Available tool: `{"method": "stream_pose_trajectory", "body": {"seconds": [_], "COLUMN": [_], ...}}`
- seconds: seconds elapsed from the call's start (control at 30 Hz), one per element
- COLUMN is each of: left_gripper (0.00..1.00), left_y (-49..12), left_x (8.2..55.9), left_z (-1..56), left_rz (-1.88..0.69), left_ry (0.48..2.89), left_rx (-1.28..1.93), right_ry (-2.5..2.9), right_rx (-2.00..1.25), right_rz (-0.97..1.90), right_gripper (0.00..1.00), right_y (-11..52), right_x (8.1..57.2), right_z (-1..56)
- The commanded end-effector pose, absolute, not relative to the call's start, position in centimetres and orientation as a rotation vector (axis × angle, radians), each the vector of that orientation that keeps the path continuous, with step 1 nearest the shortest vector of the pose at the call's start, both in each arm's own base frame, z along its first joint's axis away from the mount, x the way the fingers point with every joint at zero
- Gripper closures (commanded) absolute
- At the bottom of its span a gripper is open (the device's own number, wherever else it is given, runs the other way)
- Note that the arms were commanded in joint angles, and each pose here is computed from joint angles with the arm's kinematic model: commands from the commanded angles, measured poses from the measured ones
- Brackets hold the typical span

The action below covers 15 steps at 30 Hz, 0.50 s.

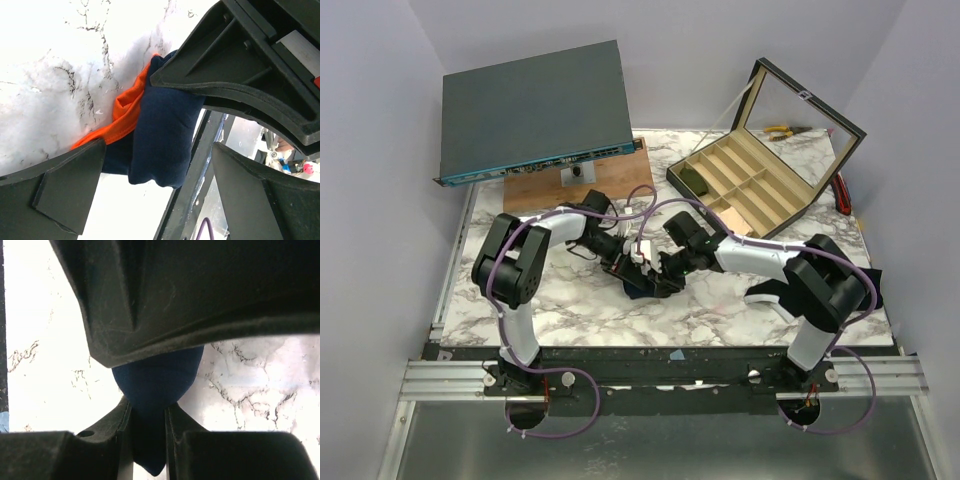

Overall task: Roll the underwear
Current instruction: Roll the underwear to the center of the board.

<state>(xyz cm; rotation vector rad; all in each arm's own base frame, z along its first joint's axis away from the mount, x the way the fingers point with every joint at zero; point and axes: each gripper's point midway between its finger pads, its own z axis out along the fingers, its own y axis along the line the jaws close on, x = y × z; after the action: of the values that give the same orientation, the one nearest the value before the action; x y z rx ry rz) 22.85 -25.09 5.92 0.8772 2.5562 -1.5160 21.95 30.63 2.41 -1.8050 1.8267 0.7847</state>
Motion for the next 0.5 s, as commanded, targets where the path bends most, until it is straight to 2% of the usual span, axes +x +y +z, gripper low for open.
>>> {"method": "stream_pose_trajectory", "body": {"seconds": [0.0, 0.47], "left_gripper": [0.01, 0.02], "left_y": [-25.4, -22.3], "left_x": [24.8, 25.4], "left_z": [10.8, 10.6], "left_rz": [-1.526, -1.362], "left_ry": [2.255, 2.341], "left_rx": [1.019, 1.031], "right_ry": [2.359, 2.426], "right_rx": [-1.905, -1.903], "right_rz": [0.809, 0.783], "right_gripper": [0.99, 0.99], "right_y": [22.7, 22.2], "right_x": [14.5, 14.5], "right_z": [-3.3, -4.3]}}
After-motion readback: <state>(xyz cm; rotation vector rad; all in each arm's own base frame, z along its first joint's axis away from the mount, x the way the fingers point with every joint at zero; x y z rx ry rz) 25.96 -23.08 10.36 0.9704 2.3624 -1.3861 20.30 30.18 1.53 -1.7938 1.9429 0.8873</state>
